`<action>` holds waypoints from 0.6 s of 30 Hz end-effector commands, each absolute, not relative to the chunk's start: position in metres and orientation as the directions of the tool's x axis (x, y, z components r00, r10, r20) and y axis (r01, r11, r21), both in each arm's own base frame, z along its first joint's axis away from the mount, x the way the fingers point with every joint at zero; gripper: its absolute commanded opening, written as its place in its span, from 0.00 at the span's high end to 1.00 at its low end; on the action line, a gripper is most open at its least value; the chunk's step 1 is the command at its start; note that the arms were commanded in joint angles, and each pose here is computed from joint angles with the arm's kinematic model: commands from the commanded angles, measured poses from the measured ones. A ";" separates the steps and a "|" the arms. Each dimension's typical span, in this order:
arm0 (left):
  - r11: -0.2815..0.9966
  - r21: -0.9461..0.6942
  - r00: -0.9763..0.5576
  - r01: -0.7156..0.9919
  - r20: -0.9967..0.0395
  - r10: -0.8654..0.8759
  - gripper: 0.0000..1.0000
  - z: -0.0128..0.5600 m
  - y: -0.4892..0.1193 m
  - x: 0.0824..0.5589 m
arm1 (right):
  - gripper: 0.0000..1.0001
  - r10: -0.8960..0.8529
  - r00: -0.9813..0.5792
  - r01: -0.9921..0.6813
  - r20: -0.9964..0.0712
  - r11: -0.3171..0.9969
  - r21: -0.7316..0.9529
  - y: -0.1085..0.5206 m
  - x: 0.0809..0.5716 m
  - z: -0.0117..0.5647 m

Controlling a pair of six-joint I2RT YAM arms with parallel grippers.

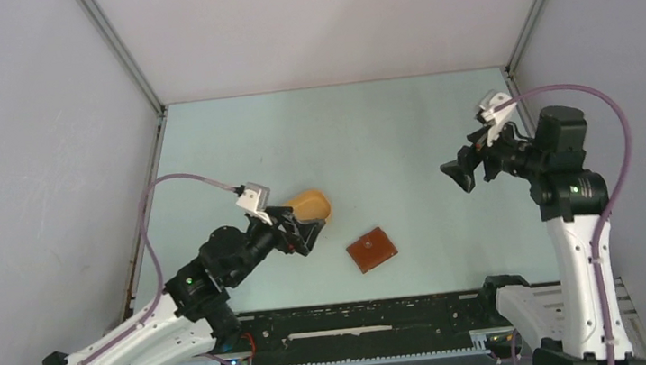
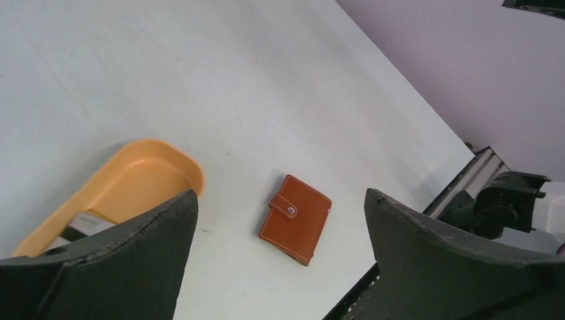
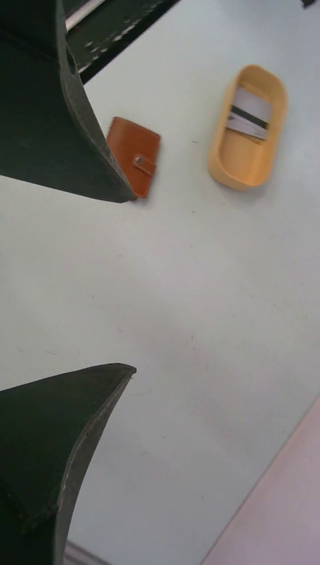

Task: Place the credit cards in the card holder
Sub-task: Reset both arms

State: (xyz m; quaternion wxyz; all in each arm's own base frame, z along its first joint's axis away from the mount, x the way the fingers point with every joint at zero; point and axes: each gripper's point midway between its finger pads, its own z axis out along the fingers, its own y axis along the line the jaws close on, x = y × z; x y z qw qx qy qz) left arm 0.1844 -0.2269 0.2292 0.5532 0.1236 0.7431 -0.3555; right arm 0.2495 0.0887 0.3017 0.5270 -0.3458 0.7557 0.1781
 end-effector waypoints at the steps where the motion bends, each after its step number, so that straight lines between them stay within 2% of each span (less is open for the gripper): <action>1: 0.775 -0.304 -0.303 0.554 -0.941 -0.153 0.00 0.259 -0.196 0.183 | 0.00 -0.110 -0.223 -0.578 -0.969 0.815 0.040 0.082 0.243 0.348; 8: 0.790 -0.310 -0.255 0.529 -0.946 -0.200 0.00 0.313 -0.162 0.172 | 0.00 0.011 -0.243 -0.658 -0.970 0.733 0.173 0.107 0.211 0.380; 18: 0.838 -0.292 -0.192 0.461 -0.955 -0.227 0.00 0.348 -0.124 0.169 | 0.00 0.058 -0.242 -0.609 -0.968 0.768 0.198 0.100 0.214 0.398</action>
